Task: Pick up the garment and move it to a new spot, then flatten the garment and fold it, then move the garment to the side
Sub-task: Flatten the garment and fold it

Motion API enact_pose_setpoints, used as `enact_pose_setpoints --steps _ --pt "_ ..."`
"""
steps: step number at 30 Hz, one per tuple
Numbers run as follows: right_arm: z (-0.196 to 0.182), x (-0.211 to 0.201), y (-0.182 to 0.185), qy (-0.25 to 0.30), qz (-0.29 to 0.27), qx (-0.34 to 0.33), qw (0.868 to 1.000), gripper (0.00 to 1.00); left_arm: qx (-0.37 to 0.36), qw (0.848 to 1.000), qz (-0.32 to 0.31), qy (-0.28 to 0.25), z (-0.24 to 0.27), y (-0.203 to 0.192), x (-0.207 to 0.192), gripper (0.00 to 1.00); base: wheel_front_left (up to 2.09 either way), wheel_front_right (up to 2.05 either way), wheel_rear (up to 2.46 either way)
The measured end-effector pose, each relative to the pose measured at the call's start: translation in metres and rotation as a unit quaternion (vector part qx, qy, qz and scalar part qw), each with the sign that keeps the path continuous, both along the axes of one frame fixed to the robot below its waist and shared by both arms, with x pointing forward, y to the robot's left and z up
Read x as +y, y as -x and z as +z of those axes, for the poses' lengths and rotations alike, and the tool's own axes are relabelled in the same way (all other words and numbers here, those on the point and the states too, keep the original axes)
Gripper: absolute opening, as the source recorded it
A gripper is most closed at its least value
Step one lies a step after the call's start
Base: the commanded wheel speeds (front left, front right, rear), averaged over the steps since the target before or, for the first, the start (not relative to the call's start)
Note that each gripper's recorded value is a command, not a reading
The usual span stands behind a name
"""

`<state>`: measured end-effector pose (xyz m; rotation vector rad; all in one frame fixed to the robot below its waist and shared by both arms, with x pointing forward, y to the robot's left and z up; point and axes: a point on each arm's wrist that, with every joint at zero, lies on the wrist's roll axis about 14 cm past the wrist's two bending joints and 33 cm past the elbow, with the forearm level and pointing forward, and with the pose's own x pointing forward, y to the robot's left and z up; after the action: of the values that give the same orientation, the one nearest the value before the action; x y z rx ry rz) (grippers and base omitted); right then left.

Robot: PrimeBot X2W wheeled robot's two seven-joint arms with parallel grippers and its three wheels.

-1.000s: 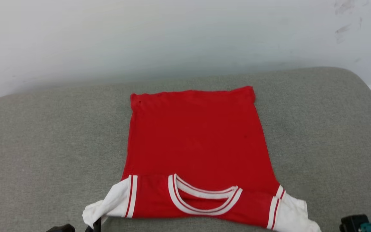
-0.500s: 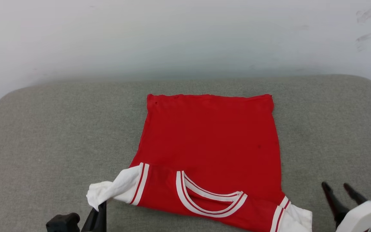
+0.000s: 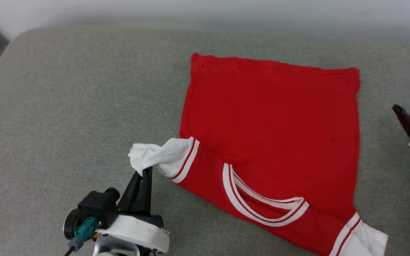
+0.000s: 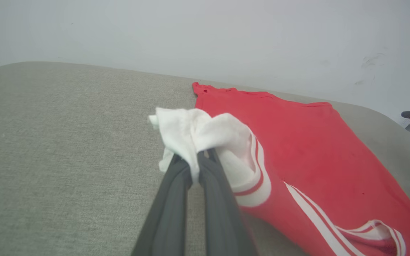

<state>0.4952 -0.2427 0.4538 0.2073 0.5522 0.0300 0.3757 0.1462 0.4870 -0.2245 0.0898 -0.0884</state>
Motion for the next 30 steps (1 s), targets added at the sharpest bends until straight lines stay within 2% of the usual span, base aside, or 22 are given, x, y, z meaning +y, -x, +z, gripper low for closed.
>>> enact_pose_setpoints --steps 5,11,15,18,19,20,21,25,30 --pt "-0.027 0.019 -0.053 0.0 0.04 0.095 0.995 1.0 0.002 1.0 0.004 0.0 -0.011 -0.02 -0.001 0.0 0.0 0.0 0.0" --pt "-0.06 0.048 -0.09 -0.01 0.07 0.145 0.987 1.0 0.016 1.0 0.017 -0.006 -0.028 -0.033 0.007 0.0 0.0 0.0 0.0" --pt "-0.092 0.064 -0.094 -0.024 0.079 0.195 0.977 1.0 0.028 0.999 0.023 -0.018 -0.039 -0.036 0.014 0.0 0.0 0.0 0.0" --pt "-0.102 0.07 -0.096 -0.039 0.082 0.228 0.969 1.0 0.036 0.999 0.028 -0.021 -0.045 -0.036 0.017 0.0 0.0 0.0 0.0" --pt "-0.103 0.071 -0.096 -0.039 0.084 0.237 0.967 0.75 0.037 0.999 0.029 -0.021 -0.046 -0.036 0.018 0.0 0.0 0.0 0.0" --pt "-0.103 0.071 -0.096 -0.036 0.086 0.241 0.966 0.31 0.037 0.999 0.03 -0.021 -0.046 -0.036 0.018 0.0 0.0 0.0 0.0" --pt "-0.103 0.071 -0.096 -0.034 0.086 0.243 0.965 0.0 0.036 0.999 0.03 -0.022 -0.046 -0.036 0.018 0.0 0.0 0.0 0.0" --pt "-0.094 0.069 -0.094 -0.023 0.089 0.243 0.966 0.0 0.032 0.999 0.033 -0.02 -0.043 -0.035 0.019 0.0 0.0 0.0 0.0" --pt "-0.061 0.055 -0.091 0.032 0.098 0.211 0.972 0.0 0.028 0.999 0.04 -0.011 -0.037 -0.026 0.022 0.0 0.0 0.0 0.0"
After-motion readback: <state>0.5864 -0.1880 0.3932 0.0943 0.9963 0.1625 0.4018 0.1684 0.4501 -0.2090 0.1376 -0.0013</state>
